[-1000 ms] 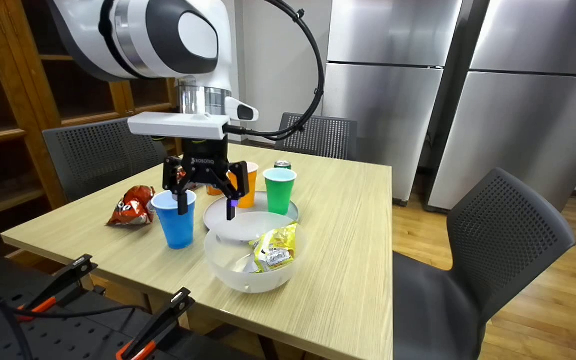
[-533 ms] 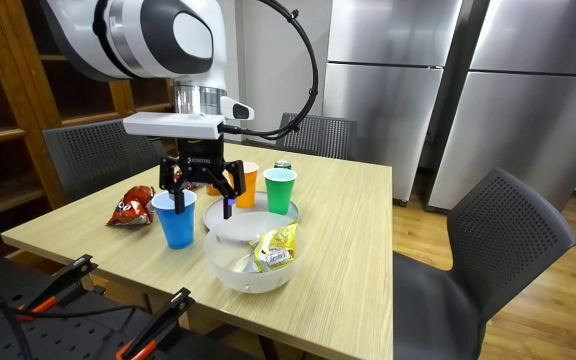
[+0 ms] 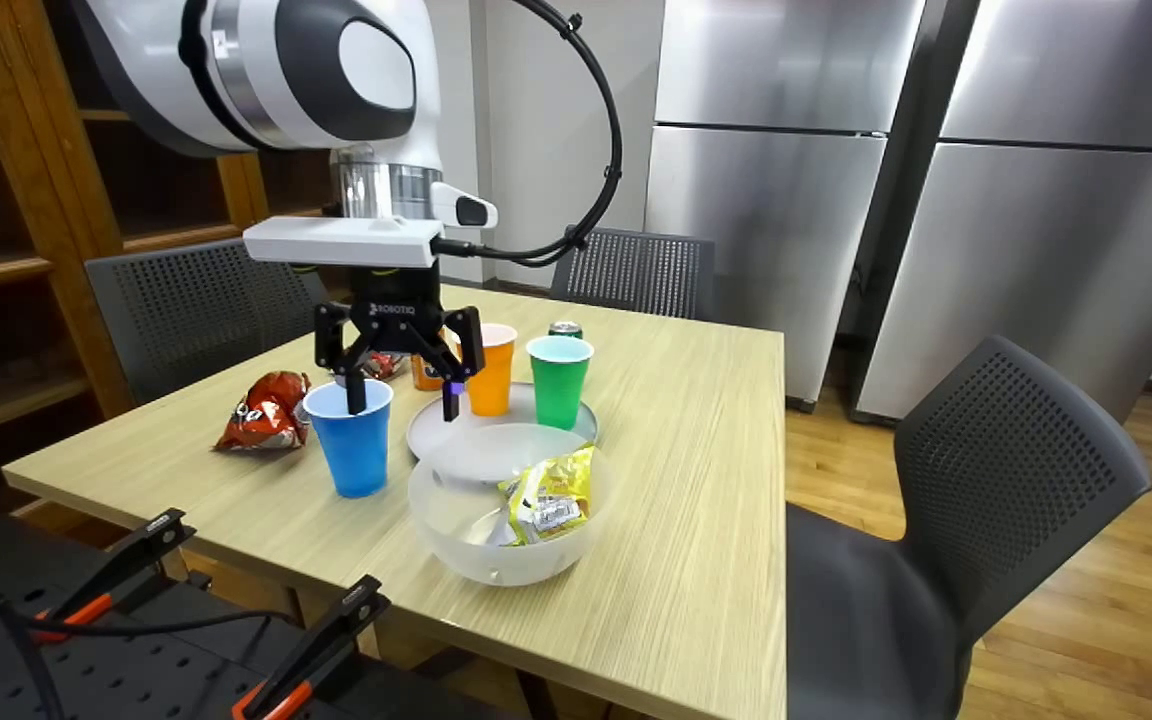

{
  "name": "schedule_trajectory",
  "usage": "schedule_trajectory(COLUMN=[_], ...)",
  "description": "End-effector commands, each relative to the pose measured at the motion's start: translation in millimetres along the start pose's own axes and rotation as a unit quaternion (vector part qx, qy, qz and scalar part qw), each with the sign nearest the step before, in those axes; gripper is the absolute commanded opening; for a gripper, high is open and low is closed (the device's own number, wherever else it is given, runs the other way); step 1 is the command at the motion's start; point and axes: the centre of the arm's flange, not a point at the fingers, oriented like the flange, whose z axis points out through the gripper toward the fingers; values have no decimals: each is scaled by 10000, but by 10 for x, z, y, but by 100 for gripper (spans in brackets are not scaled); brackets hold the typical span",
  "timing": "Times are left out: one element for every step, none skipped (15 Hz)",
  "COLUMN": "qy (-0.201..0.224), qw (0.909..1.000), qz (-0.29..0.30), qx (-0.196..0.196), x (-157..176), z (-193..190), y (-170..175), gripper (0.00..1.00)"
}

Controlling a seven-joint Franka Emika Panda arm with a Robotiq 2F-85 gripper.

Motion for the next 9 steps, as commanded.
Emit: schedule_trajectory(qy=[152,162,190,230,262,288,303,312,325], qw=[9997,9996,9995,9993,9992,9990,9989,9987,9986], qz=[-161,-213,-251,-288,-308,-348,-367,-398,-409], qx=[-41,-53,-67,-58,-61,-43,-47,-36,-29], x=[184,222,260,303,336,379,419,463,507], z=[-110,-120,-137,-153,-173,-192,-202,-207,-202], y=[-143,-174,-199,-229,-250,-276,-299,-319,-341], gripper=[100,100,100,100,100,100,100,100,100])
